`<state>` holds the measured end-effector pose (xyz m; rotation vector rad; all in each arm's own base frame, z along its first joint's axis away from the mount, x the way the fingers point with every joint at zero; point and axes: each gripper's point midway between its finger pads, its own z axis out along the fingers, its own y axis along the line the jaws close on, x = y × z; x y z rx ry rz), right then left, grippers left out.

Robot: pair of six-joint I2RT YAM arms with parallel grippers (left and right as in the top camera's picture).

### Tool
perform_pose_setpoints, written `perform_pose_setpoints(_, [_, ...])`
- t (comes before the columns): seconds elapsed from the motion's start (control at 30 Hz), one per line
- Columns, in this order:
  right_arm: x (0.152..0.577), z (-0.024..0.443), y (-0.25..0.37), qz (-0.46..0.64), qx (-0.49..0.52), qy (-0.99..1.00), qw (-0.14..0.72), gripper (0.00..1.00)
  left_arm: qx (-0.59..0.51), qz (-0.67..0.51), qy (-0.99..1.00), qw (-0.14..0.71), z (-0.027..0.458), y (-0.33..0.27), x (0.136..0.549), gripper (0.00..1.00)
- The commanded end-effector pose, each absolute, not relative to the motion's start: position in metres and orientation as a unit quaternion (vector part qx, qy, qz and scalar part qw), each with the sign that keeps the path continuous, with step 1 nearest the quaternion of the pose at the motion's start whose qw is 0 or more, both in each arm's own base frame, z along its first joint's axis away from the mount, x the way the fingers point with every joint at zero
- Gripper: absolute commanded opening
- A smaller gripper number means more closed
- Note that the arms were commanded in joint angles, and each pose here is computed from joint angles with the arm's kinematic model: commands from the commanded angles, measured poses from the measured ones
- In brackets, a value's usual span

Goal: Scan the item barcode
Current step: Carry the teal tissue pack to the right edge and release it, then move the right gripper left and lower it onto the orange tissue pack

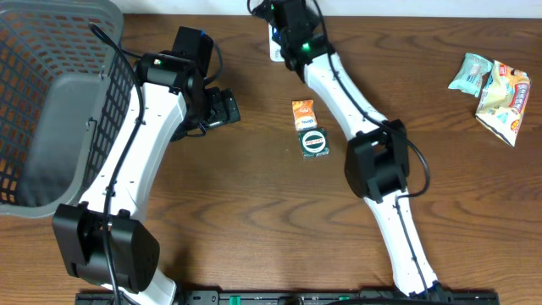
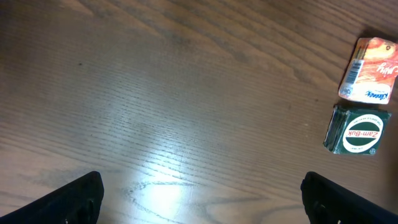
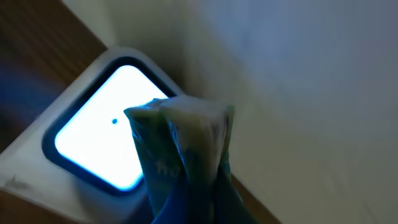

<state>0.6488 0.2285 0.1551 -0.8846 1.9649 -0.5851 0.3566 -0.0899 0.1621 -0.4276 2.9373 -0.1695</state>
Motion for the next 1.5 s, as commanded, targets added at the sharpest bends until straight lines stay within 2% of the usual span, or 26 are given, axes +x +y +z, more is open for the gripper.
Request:
perform_pose_setpoints(0.0, [0.637,0.266,0.195,-0.217,-0.267,0.791,0.506,0.01,-0.151,-0.054,0.984,0.079,0.159,-0.088,0.355,1.0])
perform_pose_setpoints(0.1, [0.624,0.288,0.158,-0.21,-0.223,0.814,0.494,0.01,-0.151,-0.054,0.984,0.079,0.159,-0.088,0.355,1.0])
perform_pose_setpoints(0.2, [0.609,0.288,0.108,-0.208,-0.174,0.848,0.455,0.01,-0.151,-0.054,0.984,0.079,0.159,-0.088,0.355,1.0])
perform_pose_setpoints(0.47, [0.554,0.222,-0.061,-0.213,0.012,0.937,0.278,0.01,-0.151,-0.054,0.984,0.079,0.159,-0.088,0.355,1.0])
perform_pose_setpoints(0.63, [0.526,0.2,-0.141,-0.197,0.111,0.946,0.232,0.01,-0.151,-0.054,0.984,0.079,0.159,-0.088,0.355,1.0])
perform_pose_setpoints(0.73, [0.516,0.187,-0.17,-0.169,0.137,0.951,0.218,0.03,-0.151,-0.054,0.984,0.079,0.159,-0.088,0.355,1.0])
perform_pose_setpoints(0.77, [0.513,0.181,-0.177,-0.156,0.145,0.954,0.213,0.09,-0.151,-0.054,0.984,0.079,0.159,-0.088,0.355,1.0])
perform_pose_setpoints(0.83, [0.506,0.172,-0.187,-0.134,0.157,0.957,0.205,0.95,-0.151,-0.054,0.984,0.079,0.159,-0.088,0.355,1.0])
perform_pose_setpoints(0.87, [0.504,0.166,-0.191,-0.121,0.162,0.959,0.201,0.99,-0.151,-0.054,0.984,0.079,0.159,-0.088,0.355,1.0])
perform_pose_setpoints(1.13, [0.502,0.123,-0.177,-0.046,0.158,0.97,0.181,0.99,-0.151,-0.054,0.984,0.079,0.159,-0.088,0.355,1.0])
perform_pose_setpoints(1.3, [0.517,0.111,-0.091,0.171,0.108,0.96,0.192,0.99,-0.151,-0.054,0.984,0.079,0.159,-0.088,0.355,1.0])
perform_pose_setpoints(1.47, [0.516,0.142,0.0,0.392,0.048,0.899,0.189,0.99,-0.151,-0.054,0.984,0.079,0.159,-0.088,0.355,1.0])
